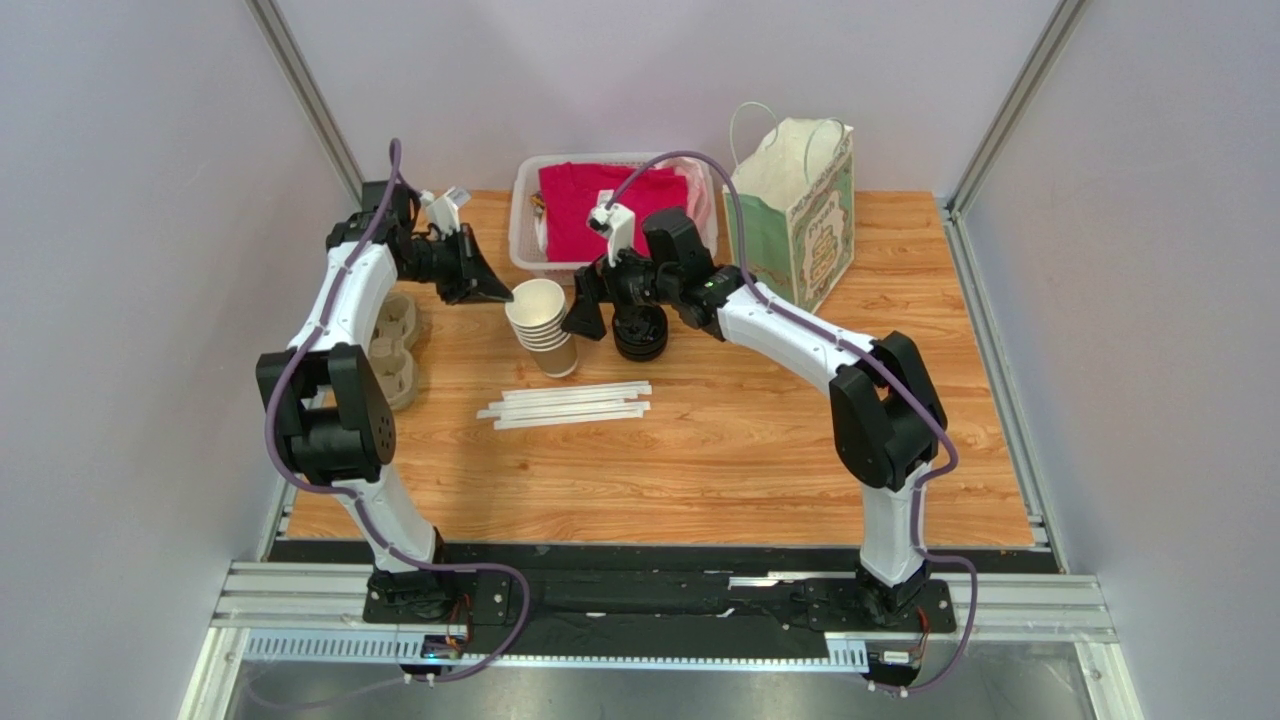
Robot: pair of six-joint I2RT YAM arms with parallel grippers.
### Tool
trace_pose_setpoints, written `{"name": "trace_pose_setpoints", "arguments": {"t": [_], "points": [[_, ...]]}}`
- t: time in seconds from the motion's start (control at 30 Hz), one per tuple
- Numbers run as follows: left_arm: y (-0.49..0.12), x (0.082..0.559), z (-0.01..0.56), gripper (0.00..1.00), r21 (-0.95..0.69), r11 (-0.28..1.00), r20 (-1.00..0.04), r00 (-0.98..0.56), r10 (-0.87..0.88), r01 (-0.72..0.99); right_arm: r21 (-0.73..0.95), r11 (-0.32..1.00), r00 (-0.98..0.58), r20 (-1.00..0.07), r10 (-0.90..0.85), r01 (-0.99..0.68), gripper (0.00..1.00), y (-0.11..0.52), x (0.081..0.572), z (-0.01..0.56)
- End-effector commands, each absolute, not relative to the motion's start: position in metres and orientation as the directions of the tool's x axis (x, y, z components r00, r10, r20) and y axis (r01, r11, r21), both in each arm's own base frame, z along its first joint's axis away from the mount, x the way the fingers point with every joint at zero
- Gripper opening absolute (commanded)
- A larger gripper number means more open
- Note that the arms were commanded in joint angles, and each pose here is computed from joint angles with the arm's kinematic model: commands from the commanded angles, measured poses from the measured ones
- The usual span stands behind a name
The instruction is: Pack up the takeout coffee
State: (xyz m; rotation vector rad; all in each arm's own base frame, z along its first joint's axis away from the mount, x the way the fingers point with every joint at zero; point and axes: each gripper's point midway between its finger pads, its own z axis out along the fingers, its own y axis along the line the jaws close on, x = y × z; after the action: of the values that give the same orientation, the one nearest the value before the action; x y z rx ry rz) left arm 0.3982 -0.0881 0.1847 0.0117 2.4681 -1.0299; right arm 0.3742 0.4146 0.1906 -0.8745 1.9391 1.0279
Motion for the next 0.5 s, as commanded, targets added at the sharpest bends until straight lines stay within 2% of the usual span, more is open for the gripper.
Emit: {"name": "trace_pose_setpoints", "arguments": {"t": [0.0,0.2,0.47], "points": [[-0.095,0.399,0.204,0.0,-0.72,0.658,-0.439,-0.879,-0.186,0.221,0.192,0.392,-0.269,-0.951,-0.153,-0.9,0.93,0.44,0.372,0.244],[-0.099,0.397,0.211,0.0,-0.742,0.626,-0.44,-0.878,-0.187,0.239,0.09,0.392,-0.177,-0.965,-0.192,-0.915,0.91,0.455,0.378,0.246],[-0.1,0.397,0.218,0.0,-0.788,0.566,-0.424,-0.88,-0.214,0.242,0.059,0.396,-0.154,-0.965,-0.214,-0.916,0.9,0.46,0.379,0.232]]}}
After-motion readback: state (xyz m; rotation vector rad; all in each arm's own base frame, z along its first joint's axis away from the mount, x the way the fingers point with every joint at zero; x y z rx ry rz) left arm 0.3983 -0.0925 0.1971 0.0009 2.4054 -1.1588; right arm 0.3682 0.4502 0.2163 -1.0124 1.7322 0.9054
